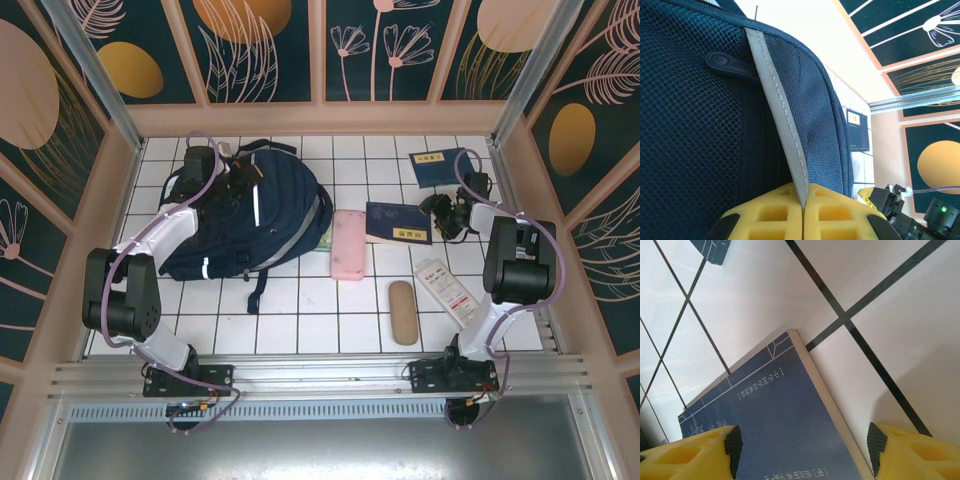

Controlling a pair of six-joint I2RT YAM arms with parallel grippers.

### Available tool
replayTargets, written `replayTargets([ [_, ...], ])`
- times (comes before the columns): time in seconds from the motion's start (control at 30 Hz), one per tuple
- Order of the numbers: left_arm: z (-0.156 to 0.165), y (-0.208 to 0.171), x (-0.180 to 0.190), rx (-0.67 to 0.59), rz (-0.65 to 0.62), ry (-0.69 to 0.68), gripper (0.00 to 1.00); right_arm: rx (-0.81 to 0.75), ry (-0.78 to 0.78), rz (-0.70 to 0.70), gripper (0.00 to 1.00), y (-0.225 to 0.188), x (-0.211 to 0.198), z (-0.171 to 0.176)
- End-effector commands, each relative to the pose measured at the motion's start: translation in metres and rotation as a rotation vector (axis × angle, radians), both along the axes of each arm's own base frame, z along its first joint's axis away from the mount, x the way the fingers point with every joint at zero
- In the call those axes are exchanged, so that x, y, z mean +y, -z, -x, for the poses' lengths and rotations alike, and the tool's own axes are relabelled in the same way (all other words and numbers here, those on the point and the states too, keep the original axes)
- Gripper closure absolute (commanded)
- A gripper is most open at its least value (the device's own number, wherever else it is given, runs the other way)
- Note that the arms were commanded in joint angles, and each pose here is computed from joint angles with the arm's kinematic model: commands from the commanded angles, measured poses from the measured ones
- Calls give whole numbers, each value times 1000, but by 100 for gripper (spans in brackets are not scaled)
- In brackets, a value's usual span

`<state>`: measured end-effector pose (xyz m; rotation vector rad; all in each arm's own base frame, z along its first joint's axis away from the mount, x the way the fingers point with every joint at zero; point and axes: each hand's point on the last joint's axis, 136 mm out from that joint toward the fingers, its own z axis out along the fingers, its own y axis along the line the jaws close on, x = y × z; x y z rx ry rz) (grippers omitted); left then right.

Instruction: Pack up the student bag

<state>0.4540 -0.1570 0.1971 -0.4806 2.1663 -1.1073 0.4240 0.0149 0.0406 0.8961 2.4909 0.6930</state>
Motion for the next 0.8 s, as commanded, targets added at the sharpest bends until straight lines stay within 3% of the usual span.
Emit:
replayTargets([
  [0.0, -8, -7, 5, -48, -25, -11, 92, 44, -15, -25, 31, 6, 9, 15],
  [0.17, -8, -2, -1, -36, -21, 7, 91, 18, -28, -130, 31, -2, 23, 26],
  [0.37, -8, 7, -7, -17, -32, 24, 90, -56, -44, -285, 32, -32, 40, 14],
  [0.6, -6, 16, -16, 2, -52, 47, 90, -103, -48, -324, 36, -60, 47, 10],
  [0.77, -6, 18, -20, 7, -55, 55, 90, -97, -59, -349, 41, -58, 53, 10],
])
